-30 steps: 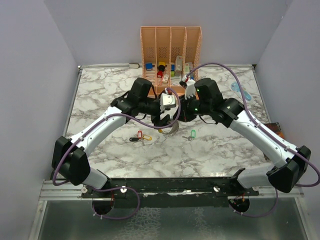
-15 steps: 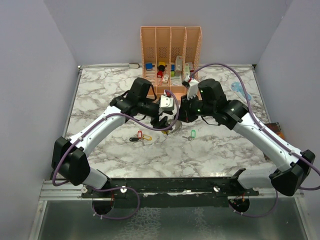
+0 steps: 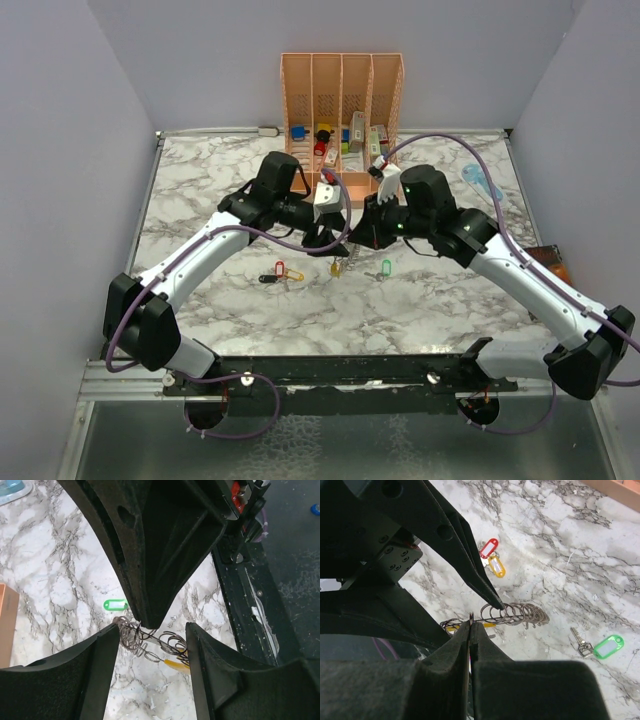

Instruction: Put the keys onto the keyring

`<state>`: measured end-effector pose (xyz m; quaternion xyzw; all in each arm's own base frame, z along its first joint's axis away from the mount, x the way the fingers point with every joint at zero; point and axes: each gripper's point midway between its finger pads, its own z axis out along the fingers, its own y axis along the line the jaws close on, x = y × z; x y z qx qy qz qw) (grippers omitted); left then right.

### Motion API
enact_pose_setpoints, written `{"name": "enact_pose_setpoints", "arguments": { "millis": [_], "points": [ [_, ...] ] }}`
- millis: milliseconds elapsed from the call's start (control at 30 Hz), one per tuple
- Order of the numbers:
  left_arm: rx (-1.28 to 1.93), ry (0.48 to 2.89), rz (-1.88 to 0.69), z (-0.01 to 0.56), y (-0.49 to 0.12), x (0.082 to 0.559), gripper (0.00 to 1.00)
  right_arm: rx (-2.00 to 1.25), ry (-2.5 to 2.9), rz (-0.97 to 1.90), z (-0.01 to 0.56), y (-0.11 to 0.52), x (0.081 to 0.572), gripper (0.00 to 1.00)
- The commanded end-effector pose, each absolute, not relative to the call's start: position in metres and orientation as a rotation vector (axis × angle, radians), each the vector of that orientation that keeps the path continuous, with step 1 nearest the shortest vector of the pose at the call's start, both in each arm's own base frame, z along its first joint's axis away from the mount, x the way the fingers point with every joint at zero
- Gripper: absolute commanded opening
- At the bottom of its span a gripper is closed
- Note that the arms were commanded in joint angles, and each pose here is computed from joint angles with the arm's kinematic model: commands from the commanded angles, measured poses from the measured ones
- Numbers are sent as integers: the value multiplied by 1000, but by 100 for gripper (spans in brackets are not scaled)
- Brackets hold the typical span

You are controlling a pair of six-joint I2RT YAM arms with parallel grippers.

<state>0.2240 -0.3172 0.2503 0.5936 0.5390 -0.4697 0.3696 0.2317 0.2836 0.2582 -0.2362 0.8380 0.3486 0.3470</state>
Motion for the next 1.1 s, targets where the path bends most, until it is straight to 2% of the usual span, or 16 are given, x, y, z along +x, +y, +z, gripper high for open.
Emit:
{"name": "enact_pose_setpoints", "arguments": {
  "millis": [0,433,500,700,800,1067],
  "points": [
    [1504,1343,-1297,260,-319,216,57,-604,2038,969,291,291,232,2],
    [1442,1467,-1227,245,-319,233,56,-597,1992,998,305,294,232,2],
    [1436,1468,-1223,246,-320,234,50,-601,1986,1006,305,294,231,2],
    [1436,1462,-1216,246,-320,235,22,-596,1972,1013,307,294,230,2],
    [1429,1458,-1216,247,-320,236,12,-593,1969,1012,307,293,230,2],
    [1423,1468,-1212,245,-320,236,2,-588,1959,1002,307,290,228,2]
  ]
}}
